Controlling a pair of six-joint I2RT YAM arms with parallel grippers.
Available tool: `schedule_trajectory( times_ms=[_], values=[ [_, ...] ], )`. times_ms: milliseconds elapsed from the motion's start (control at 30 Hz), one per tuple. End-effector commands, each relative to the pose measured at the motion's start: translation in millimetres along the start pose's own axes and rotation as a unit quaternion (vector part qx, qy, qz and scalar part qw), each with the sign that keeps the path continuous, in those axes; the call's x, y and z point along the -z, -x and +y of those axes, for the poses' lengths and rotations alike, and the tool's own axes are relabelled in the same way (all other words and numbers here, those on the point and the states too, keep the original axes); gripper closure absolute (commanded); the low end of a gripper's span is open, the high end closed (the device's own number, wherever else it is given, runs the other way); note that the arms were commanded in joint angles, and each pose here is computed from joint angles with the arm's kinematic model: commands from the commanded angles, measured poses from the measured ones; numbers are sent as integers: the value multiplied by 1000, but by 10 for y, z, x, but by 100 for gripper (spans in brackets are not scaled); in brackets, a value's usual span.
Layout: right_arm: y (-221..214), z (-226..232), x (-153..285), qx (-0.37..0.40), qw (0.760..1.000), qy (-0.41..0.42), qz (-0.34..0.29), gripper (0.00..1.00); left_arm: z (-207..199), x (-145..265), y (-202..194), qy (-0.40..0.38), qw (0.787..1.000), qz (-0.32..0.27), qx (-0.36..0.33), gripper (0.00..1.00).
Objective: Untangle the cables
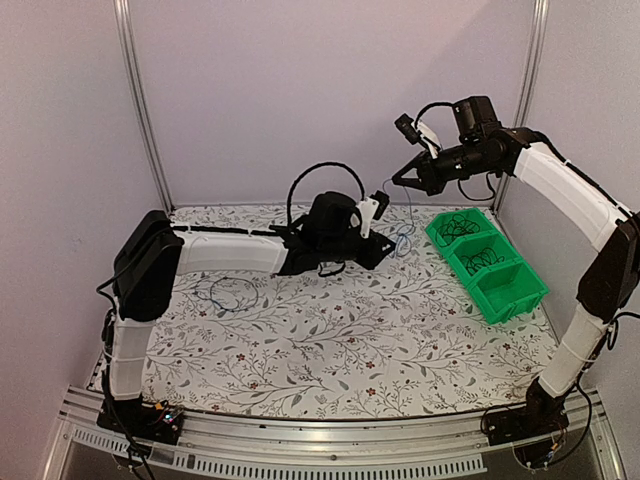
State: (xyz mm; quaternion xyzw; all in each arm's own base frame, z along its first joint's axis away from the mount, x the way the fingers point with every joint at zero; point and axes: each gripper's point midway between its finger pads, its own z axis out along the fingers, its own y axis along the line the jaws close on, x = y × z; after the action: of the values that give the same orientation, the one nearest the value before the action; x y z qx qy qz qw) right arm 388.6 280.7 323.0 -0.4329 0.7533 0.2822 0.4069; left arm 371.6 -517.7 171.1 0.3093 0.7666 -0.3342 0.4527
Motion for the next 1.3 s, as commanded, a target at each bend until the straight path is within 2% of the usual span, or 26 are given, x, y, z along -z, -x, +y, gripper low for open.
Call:
schedule_trajectory(
  times_ms=[0, 267, 533, 733, 1033, 1267],
  values=[
    [103, 61, 18, 1, 1000, 14, -11, 100, 106, -69, -77, 2, 1000, 3, 18, 80],
    [134, 102, 48, -1, 1000, 21, -16, 100, 470, -200, -216, 52, 996, 15, 76, 64],
    [167, 149, 77, -2, 999, 31, -22, 100, 780, -349, -284, 49, 988, 14, 147, 60],
    [142, 143, 65, -2, 999, 29, -18, 100, 609, -295, -149, -30, 986, -21, 163, 59],
    [97, 128, 47, 0, 1000, 26, -14, 100, 664, 140, -279, -34, 977, -22, 211, 57],
    [75, 114, 0, -1, 1000, 29, -11, 100, 368, 363, -114, -129, 964, -60, 223, 50]
  ],
)
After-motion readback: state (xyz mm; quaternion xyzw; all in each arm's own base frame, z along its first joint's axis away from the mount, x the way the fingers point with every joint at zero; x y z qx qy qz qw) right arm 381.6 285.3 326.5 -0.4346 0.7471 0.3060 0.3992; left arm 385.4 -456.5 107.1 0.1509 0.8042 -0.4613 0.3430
